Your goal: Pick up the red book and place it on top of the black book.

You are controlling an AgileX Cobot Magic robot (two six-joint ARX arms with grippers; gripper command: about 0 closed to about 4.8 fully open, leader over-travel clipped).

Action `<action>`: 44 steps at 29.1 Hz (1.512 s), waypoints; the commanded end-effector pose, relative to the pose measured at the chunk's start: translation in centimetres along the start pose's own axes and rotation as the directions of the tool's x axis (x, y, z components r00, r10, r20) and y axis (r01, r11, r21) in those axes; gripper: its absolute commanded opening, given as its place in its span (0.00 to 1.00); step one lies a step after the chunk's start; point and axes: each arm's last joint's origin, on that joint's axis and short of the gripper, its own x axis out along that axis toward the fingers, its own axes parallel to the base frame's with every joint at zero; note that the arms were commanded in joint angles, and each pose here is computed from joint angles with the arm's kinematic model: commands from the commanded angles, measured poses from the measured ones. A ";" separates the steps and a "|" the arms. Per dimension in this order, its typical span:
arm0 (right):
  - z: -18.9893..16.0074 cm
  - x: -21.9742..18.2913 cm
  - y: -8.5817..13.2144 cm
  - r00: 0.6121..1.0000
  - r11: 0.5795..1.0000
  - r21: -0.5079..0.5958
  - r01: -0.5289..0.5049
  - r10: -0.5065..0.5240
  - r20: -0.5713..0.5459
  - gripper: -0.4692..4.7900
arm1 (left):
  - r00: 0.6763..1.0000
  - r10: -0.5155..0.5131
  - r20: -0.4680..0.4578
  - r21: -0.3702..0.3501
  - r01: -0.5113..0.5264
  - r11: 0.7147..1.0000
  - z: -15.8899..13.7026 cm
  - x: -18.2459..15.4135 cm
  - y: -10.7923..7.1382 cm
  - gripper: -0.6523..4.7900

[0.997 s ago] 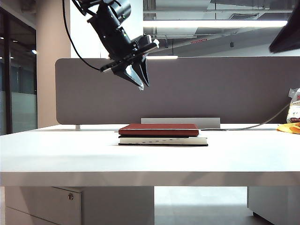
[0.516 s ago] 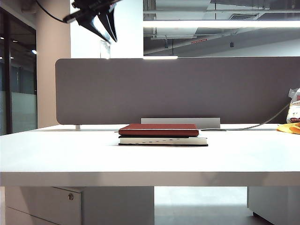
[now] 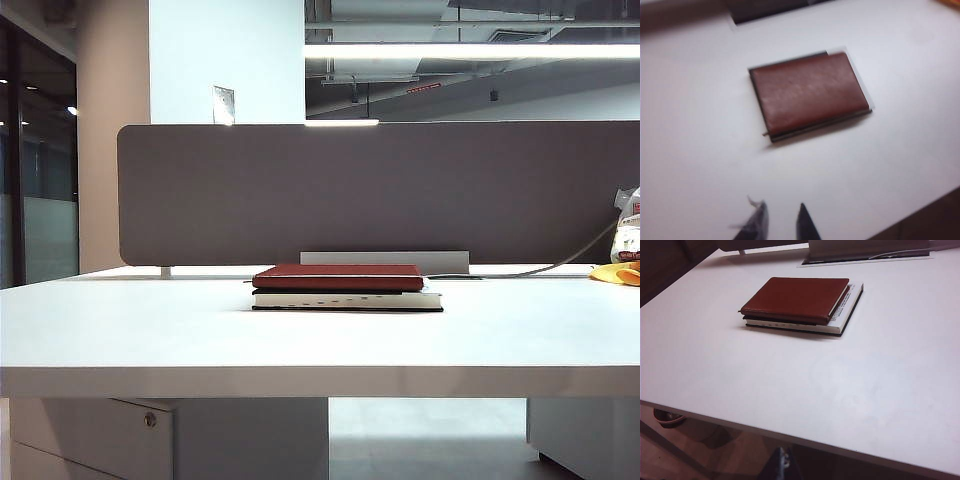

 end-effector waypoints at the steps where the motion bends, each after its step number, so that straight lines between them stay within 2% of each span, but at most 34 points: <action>1: 0.4 -0.3 0.1 1.000 1.000 -0.004 -0.009 0.009 0.024 0.09 | 0.997 0.038 0.068 -0.002 -0.038 0.999 -0.2 -3.3 -0.4 0.24; 13: 0.4 -0.4 0.1 1.000 1.000 -0.004 -0.010 0.010 0.029 0.09 | 0.981 0.090 0.173 -0.012 -0.089 0.996 -2.7 -11.8 -1.3 0.22; 21: 0.3 -0.4 0.2 0.999 1.000 -0.005 -0.030 0.030 0.023 0.09 | 0.953 0.198 0.228 -0.036 -0.195 0.980 -4.7 -16.2 -1.5 0.22; 27: 0.4 -0.4 0.2 0.999 0.999 -0.005 -0.032 0.032 0.024 0.09 | 0.928 0.214 0.304 -0.076 -0.200 0.977 -6.5 -19.7 -1.9 0.22; 30: 0.3 -0.4 0.2 0.999 0.999 -0.005 -0.032 0.032 0.023 0.09 | 0.923 0.236 0.303 -0.101 -0.215 0.971 -7.5 -20.7 -2.0 0.22; 37: 0.3 -0.4 0.2 0.999 0.999 -0.005 -0.032 0.032 0.023 0.09 | 0.938 0.254 0.237 -0.139 -0.226 0.964 -11.0 -20.3 -1.9 0.22; 44: 0.3 -0.4 0.2 0.999 1.000 -0.006 -0.031 0.031 0.022 0.09 | 0.915 0.251 0.316 -0.201 -0.194 0.960 -16.6 -17.5 -1.6 0.22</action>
